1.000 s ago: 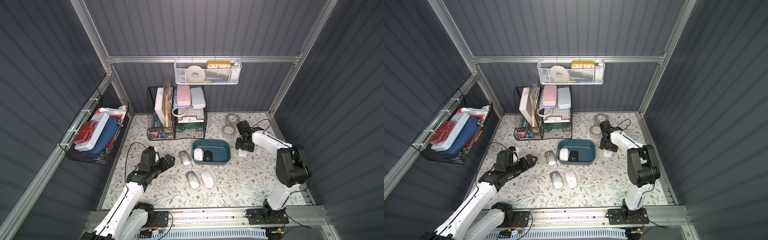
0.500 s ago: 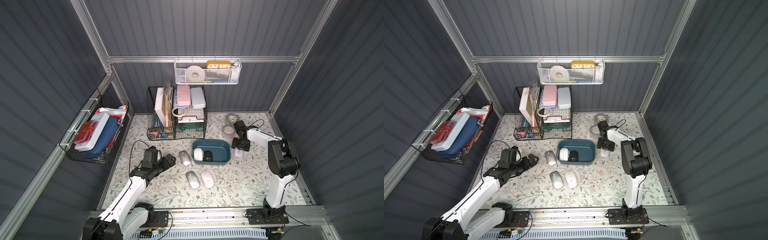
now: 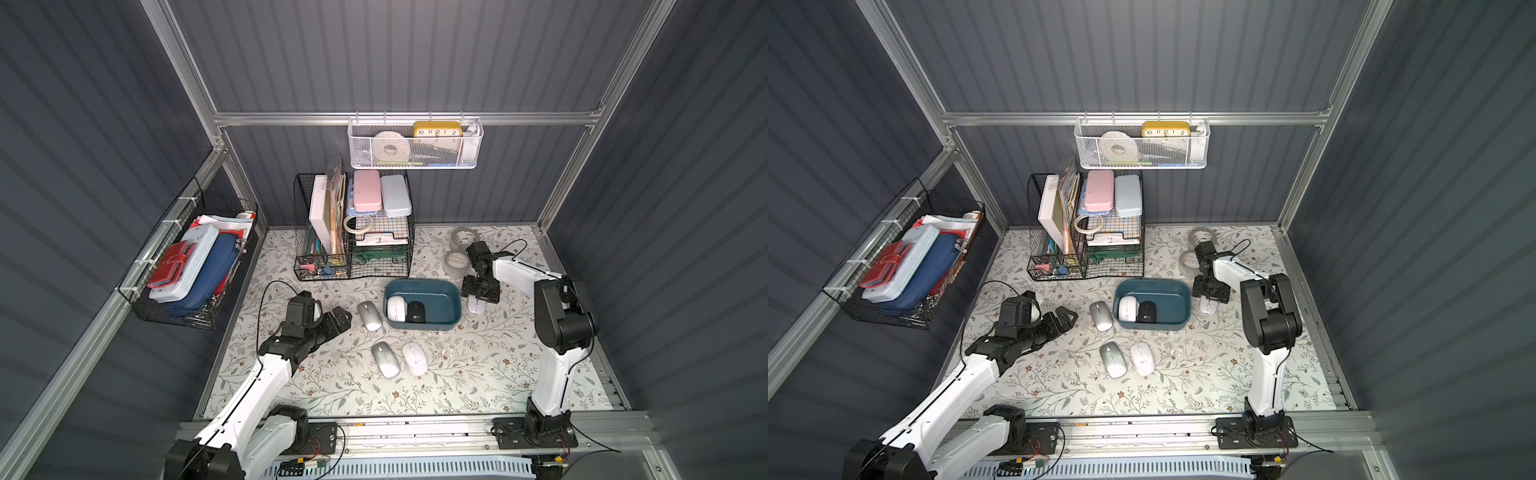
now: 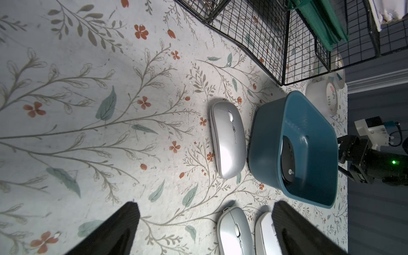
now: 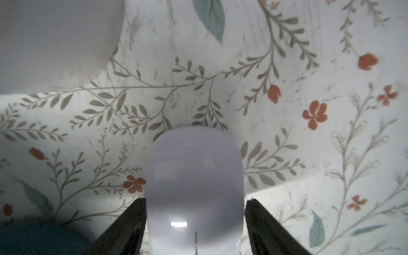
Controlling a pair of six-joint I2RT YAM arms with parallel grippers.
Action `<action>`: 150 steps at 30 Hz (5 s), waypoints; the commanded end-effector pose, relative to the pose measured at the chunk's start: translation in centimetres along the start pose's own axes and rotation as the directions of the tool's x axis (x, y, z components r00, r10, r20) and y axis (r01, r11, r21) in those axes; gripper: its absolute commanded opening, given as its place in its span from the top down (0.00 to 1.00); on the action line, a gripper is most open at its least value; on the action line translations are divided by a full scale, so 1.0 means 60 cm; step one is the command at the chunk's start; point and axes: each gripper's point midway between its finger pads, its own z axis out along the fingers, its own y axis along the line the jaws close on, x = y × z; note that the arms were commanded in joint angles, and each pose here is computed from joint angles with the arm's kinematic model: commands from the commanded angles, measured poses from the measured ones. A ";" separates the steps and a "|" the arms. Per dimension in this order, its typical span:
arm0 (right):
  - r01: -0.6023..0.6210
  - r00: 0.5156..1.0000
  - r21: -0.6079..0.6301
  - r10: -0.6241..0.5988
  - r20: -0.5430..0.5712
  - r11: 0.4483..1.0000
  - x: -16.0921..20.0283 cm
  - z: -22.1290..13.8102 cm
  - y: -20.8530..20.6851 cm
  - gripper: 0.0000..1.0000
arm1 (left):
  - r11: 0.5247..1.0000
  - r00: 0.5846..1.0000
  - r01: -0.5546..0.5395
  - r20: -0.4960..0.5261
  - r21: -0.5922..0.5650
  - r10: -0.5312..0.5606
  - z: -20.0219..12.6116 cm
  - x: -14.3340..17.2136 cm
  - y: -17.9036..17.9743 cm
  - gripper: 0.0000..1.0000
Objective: Take out the mouse from the storage box
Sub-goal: Place the mouse at the center of the board, then pick up the mouse from the storage box, then place the mouse at the center of the board.
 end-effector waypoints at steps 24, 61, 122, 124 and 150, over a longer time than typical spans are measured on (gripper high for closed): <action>0.272 0.943 -0.184 -0.224 0.246 0.944 0.113 -0.227 0.192 0.15 | 0.977 0.952 -0.175 -0.232 0.119 0.199 0.042 0.009 -0.113 0.01; 0.368 0.930 -0.138 -0.362 0.066 0.919 0.170 -0.056 0.275 0.14 | 0.977 0.887 -0.166 -0.411 0.138 0.208 0.172 0.079 -0.171 0.04; 0.234 0.968 -0.227 -0.204 0.148 0.945 0.107 -0.156 0.267 0.39 | 0.970 0.897 -0.215 -0.369 0.113 0.242 0.146 0.096 -0.147 0.03; 0.236 0.965 -0.225 -0.201 0.167 0.945 0.103 -0.173 0.260 0.39 | 0.970 0.897 -0.216 -0.370 0.114 0.243 0.145 0.096 -0.148 0.03; 0.055 0.967 -0.120 -0.023 0.255 0.991 0.200 -0.227 -0.025 0.37 | 0.967 0.909 -0.223 -0.333 0.121 0.251 0.124 0.081 -0.158 0.02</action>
